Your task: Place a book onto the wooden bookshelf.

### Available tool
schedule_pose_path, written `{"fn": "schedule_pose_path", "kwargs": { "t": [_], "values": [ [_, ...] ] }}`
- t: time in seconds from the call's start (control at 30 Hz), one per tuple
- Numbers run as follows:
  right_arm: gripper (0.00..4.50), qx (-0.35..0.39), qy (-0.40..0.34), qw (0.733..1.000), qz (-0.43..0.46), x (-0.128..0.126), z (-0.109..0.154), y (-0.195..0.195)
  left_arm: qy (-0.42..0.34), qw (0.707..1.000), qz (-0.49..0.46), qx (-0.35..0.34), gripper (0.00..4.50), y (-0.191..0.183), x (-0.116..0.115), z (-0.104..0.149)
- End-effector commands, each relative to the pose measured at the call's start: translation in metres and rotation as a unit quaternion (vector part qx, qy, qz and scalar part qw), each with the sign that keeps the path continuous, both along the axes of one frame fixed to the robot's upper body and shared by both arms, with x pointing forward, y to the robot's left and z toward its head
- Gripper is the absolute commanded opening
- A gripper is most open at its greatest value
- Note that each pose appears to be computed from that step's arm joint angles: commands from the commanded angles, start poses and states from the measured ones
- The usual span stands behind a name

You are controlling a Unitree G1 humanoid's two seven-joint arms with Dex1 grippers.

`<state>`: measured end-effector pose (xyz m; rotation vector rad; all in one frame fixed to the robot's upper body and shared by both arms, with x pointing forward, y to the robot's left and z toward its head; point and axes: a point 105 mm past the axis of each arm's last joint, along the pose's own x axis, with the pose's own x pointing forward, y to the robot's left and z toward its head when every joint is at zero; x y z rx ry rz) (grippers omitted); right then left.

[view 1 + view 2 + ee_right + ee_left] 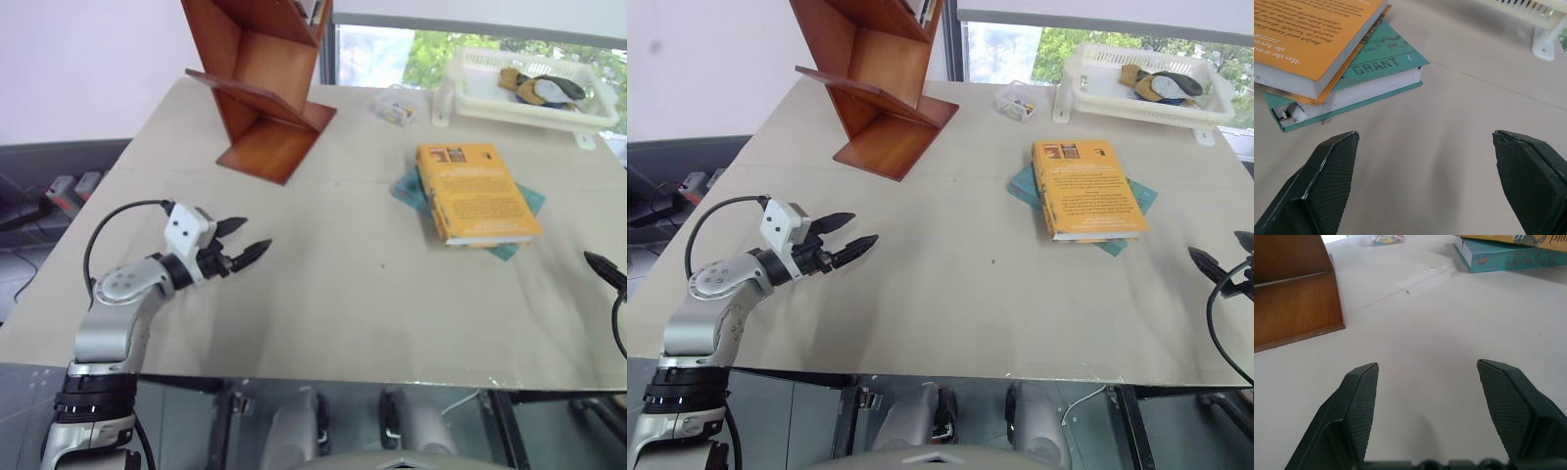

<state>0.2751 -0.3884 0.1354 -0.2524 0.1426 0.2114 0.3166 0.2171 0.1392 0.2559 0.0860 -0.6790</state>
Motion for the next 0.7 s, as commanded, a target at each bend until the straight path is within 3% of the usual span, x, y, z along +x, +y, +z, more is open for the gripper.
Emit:
{"fn": "schedule_pose_path", "kwargs": {
  "t": [0.03,0.7],
  "values": [
    [4.50,-0.010,-0.008,1.000,0.009,0.0017,0.0119,0.0006,-0.029,1.000,-0.007,-0.004,3.54,-0.0025,-0.0031,0.0190],
    [4.50,-0.020,-0.005,1.000,-0.003,0.0026,0.0081,-0.0007,-0.036,0.999,-0.016,-0.010,3.54,-0.0096,-0.0025,0.0276]
  ]
}}
